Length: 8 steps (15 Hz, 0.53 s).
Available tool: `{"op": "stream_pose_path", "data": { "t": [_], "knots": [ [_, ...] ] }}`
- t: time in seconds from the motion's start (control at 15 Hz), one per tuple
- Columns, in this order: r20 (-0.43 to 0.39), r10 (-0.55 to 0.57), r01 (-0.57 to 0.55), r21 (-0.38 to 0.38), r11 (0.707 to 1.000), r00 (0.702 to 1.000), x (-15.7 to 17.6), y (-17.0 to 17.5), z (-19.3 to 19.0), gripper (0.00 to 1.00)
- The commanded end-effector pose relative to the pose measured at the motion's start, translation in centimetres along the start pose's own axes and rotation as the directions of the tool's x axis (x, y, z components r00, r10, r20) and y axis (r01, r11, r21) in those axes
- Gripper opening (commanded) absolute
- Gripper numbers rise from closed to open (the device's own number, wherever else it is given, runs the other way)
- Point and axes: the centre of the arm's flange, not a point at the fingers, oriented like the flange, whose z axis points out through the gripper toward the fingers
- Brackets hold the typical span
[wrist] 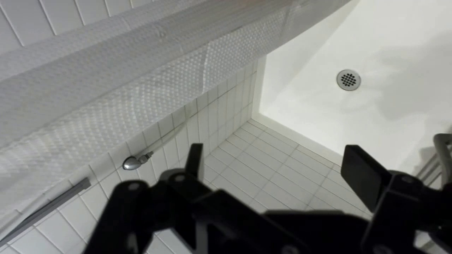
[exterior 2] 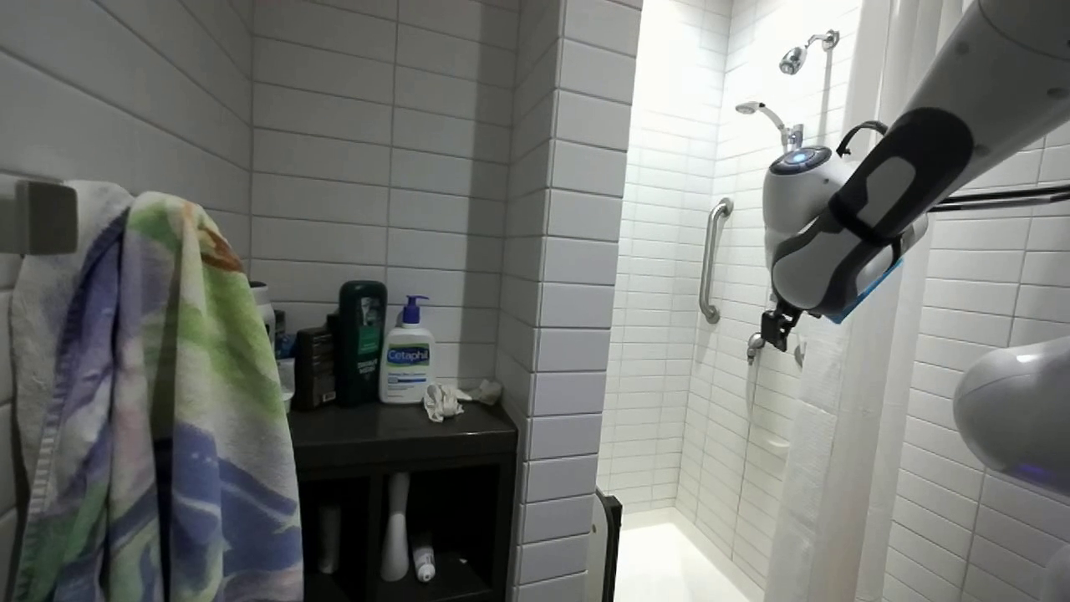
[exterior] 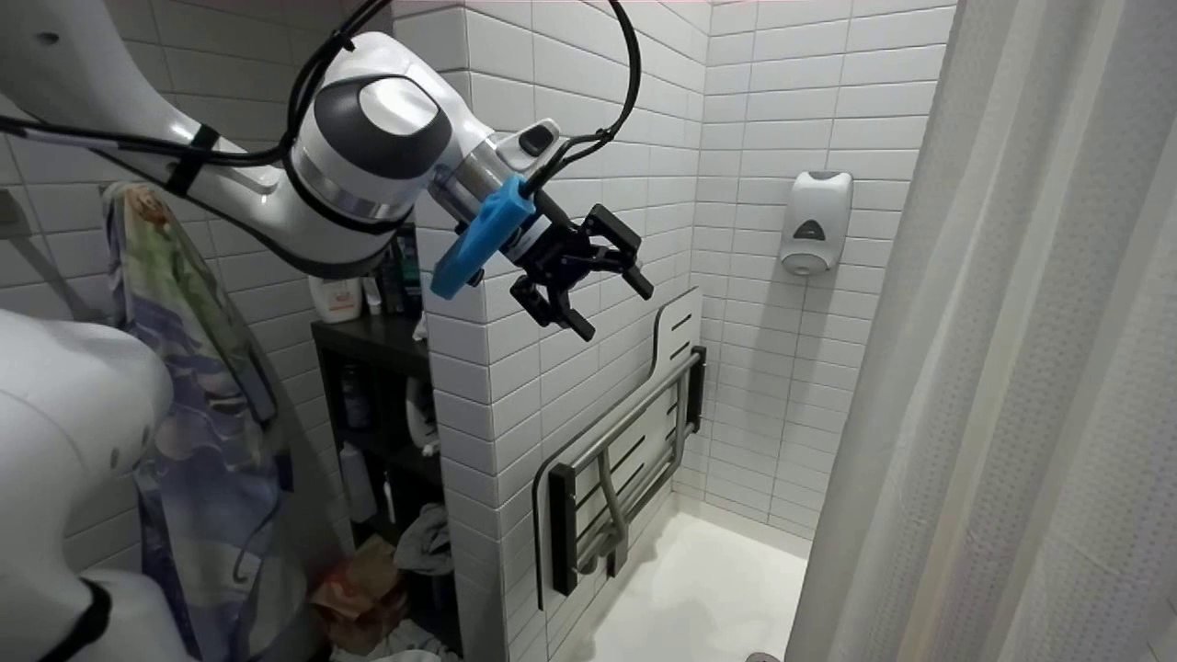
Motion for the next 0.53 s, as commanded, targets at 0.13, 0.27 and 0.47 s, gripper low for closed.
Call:
{"op": "stream_pose_path", "data": {
  "t": [0.13, 0.27, 0.47],
  "knots": [
    [0.006, -0.005, 0.005, -0.040, 0.999, 1.000, -0.23, 0.02, 0.29, 1.00],
    [0.002, -0.009, 0.009, -0.039, 0.999, 1.000, -0.22, -0.19, 0.19, 1.00],
    [0.000, -0.005, 0.005, -0.036, 0.999, 1.000, -0.28, -0.04, 0.12, 1.00]
  ]
}}
